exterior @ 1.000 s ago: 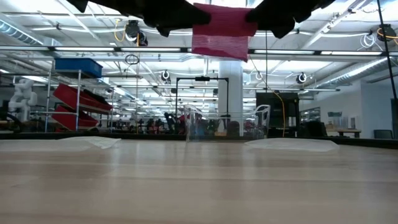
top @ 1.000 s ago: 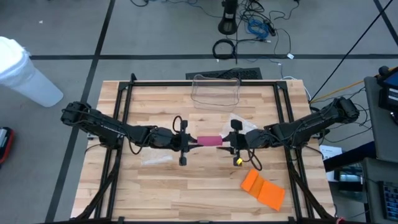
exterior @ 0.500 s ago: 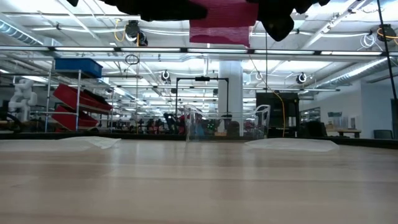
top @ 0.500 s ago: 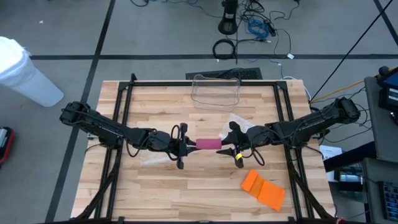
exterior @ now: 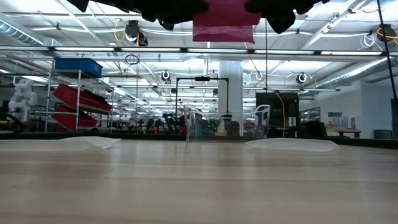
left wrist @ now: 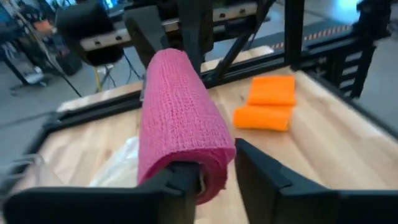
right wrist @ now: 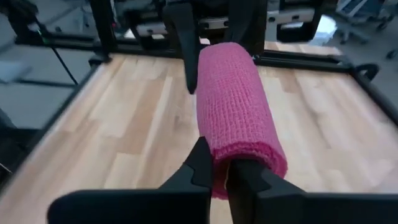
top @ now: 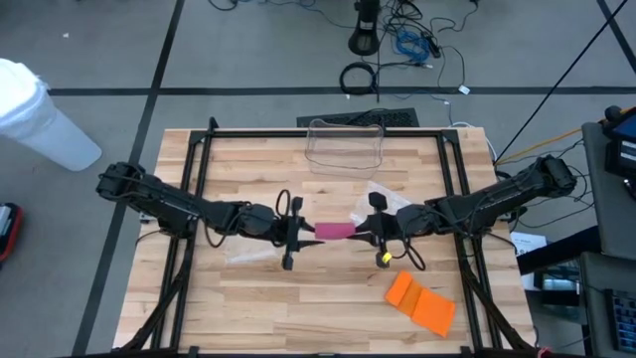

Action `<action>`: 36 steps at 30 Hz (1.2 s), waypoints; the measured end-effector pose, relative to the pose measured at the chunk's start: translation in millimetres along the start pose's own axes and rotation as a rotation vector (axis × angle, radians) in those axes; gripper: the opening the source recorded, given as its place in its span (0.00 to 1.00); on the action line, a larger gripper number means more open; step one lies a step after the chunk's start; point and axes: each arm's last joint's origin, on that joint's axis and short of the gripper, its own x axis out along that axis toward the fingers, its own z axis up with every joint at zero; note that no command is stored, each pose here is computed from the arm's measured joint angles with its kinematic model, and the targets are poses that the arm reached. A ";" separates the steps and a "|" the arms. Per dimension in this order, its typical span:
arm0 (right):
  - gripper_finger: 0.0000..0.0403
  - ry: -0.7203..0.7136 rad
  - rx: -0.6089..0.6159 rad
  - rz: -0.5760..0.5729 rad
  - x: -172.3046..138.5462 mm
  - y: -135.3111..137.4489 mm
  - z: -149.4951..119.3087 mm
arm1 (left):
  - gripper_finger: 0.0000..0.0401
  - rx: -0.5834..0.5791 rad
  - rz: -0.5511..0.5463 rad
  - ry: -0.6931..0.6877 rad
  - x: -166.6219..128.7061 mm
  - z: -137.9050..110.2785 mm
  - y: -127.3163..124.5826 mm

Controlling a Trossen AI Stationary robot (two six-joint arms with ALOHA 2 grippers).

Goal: Roll bandage
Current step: Roll the pink bandage

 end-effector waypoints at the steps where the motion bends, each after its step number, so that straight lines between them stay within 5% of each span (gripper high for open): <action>1: 0.02 0.005 -0.027 -0.008 -0.4 0.4 -0.4 | 0.30 -0.021 -0.001 -0.005 0.1 0.4 0.0; 11: 0.02 0.037 -0.273 -0.109 -1.6 2.2 -2.2 | 0.41 -0.191 0.081 -0.015 0.8 0.6 8.6; 21: 0.01 0.100 -0.413 -0.095 11.4 5.2 -12.9 | 0.22 -0.223 0.099 0.016 0.9 -2.8 11.2; 28: 0.04 0.098 -0.387 -0.081 13.0 9.6 -14.4 | 0.06 -0.154 0.094 0.042 0.8 -4.9 10.1; 36: 0.21 0.090 -0.075 -0.062 12.1 12.3 -15.6 | 0.07 -0.038 0.089 0.050 0.8 -4.9 9.1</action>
